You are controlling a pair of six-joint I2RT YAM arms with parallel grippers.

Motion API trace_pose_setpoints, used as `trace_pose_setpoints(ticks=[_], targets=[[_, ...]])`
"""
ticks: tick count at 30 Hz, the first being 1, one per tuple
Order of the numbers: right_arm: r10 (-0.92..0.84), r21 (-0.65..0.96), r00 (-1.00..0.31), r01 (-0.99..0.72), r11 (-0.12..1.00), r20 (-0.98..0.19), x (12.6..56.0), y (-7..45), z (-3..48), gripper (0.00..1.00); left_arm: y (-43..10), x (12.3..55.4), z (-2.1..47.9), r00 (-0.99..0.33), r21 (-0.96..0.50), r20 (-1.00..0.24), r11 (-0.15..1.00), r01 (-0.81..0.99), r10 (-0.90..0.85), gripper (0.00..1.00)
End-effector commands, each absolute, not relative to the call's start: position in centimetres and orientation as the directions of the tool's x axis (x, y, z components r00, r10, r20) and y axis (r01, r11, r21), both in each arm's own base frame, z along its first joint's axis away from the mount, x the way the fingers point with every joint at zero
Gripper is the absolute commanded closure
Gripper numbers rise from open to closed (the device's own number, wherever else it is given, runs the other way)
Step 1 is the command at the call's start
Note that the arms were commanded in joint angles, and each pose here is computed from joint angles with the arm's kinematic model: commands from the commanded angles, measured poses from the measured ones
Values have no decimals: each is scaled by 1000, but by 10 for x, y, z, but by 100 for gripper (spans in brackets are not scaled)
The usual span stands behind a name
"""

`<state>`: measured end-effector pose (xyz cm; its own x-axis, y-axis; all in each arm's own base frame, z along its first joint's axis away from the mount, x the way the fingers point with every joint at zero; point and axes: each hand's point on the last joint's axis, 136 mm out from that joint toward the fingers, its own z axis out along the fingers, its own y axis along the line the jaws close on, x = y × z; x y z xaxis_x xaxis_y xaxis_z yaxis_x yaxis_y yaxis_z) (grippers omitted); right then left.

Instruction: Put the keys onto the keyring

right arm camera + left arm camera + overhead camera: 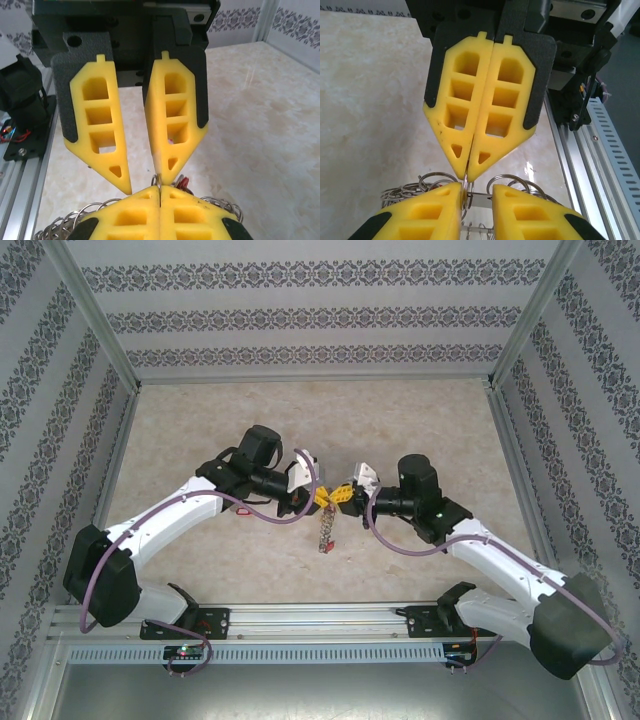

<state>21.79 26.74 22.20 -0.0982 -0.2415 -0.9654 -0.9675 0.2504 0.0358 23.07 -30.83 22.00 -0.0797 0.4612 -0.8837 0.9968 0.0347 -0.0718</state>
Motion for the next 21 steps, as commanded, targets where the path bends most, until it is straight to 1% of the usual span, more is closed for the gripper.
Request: trace_pose_setpoints(ticks=[1, 7, 10, 14, 16, 18, 21], targets=[[-115, -35, -1, -950, 311, -993, 229, 263, 266, 100, -310, 224, 228, -82, -86, -904, 9, 996, 420, 77], [-68, -59, 36, -928, 368, -997, 233, 256, 279, 100, -306, 235, 228, -106, -86, -905, 66, 994, 412, 77], [2, -57, 65, -889, 454, -998, 243, 248, 295, 100, -308, 236, 233, -119, -103, -914, 61, 993, 388, 77], [126, -15, 101, -832, 555, -987, 253, 237, 311, 100, -312, 236, 243, -123, -114, -930, 46, 992, 347, 77], [159, -7, 114, -833, 553, -981, 252, 238, 314, 100, -315, 238, 251, -125, -115, -940, 50, 992, 316, 77], [150, -13, 110, -845, 534, -982, 249, 242, 310, 100, -317, 242, 259, -133, -120, -950, 61, 991, 283, 77], [139, -21, 103, -868, 496, -985, 243, 249, 305, 100, -318, 252, 265, -147, -122, -957, 111, 986, 248, 77]])
